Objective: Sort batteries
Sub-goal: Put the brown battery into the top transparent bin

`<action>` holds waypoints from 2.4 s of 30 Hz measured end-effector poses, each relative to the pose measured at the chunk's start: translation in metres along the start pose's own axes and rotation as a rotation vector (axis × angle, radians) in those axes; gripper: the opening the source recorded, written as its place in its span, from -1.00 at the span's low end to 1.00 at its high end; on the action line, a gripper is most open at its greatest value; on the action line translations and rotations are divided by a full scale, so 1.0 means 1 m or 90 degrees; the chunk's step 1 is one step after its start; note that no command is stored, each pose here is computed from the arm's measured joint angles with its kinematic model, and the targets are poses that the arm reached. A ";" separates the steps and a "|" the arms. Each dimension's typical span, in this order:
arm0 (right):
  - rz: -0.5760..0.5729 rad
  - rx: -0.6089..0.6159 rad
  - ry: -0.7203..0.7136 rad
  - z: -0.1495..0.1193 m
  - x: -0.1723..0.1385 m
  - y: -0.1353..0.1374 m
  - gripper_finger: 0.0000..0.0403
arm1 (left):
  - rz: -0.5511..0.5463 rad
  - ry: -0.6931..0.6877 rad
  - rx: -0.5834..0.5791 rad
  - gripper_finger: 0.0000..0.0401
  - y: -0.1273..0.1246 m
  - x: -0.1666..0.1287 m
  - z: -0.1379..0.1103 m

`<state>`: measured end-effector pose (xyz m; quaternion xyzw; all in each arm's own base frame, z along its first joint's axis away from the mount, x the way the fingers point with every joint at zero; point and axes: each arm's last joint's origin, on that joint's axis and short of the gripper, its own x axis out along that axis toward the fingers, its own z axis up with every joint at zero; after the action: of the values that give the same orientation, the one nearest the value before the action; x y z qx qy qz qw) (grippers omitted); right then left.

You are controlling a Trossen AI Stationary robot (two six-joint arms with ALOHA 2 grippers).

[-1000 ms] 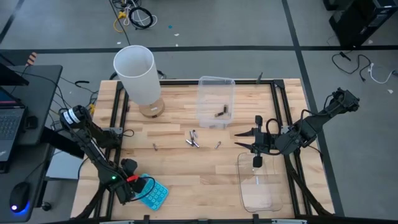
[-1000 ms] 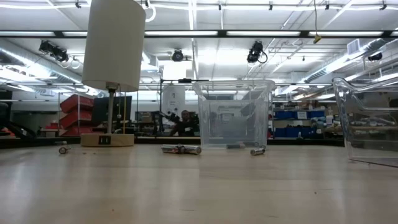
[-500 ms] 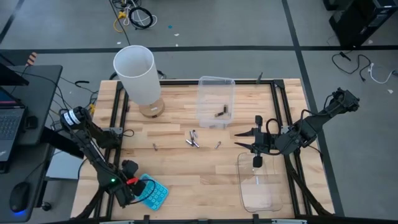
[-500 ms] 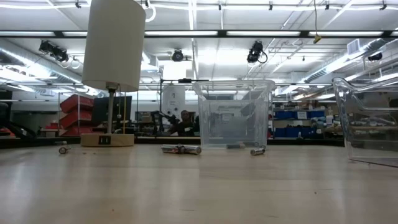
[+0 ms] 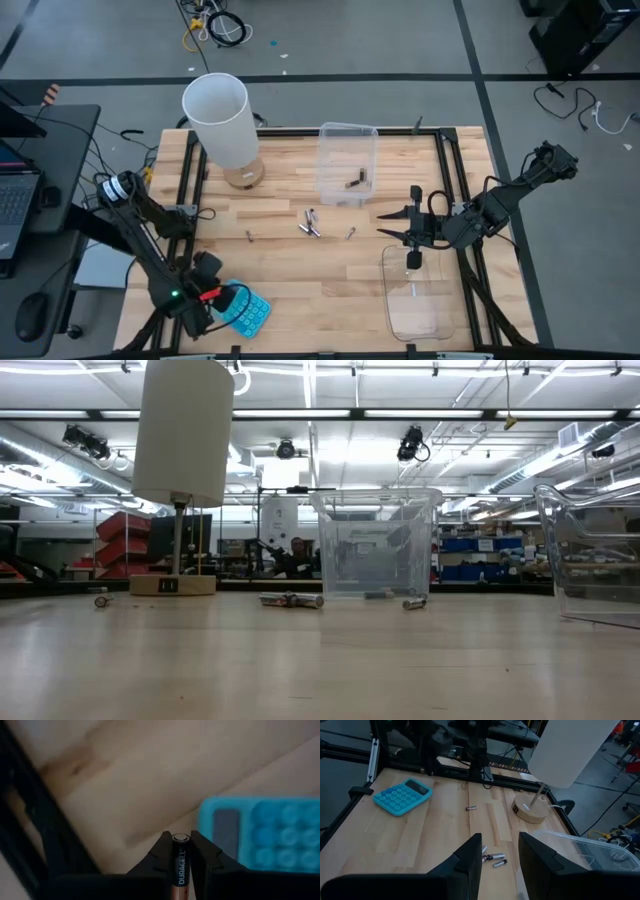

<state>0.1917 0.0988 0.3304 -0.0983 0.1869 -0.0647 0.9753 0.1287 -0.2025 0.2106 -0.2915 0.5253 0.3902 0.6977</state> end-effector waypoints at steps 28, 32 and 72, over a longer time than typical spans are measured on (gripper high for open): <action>0.001 -0.005 0.015 -0.003 -0.001 0.000 -0.43 | -0.036 -0.553 0.270 -0.84 -0.050 -0.059 0.097; 0.000 -0.001 0.030 -0.005 -0.001 0.000 -0.43 | 0.012 -0.576 0.296 -0.84 -0.055 -0.069 0.119; 0.069 0.041 0.044 -0.013 -0.033 0.006 -0.43 | -0.162 -0.555 0.468 -0.84 -0.054 0.006 0.377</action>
<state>0.1567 0.1081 0.3287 -0.0547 0.2236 -0.0213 0.9729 0.3662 0.0783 0.3091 0.0960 0.2517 0.1794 0.9462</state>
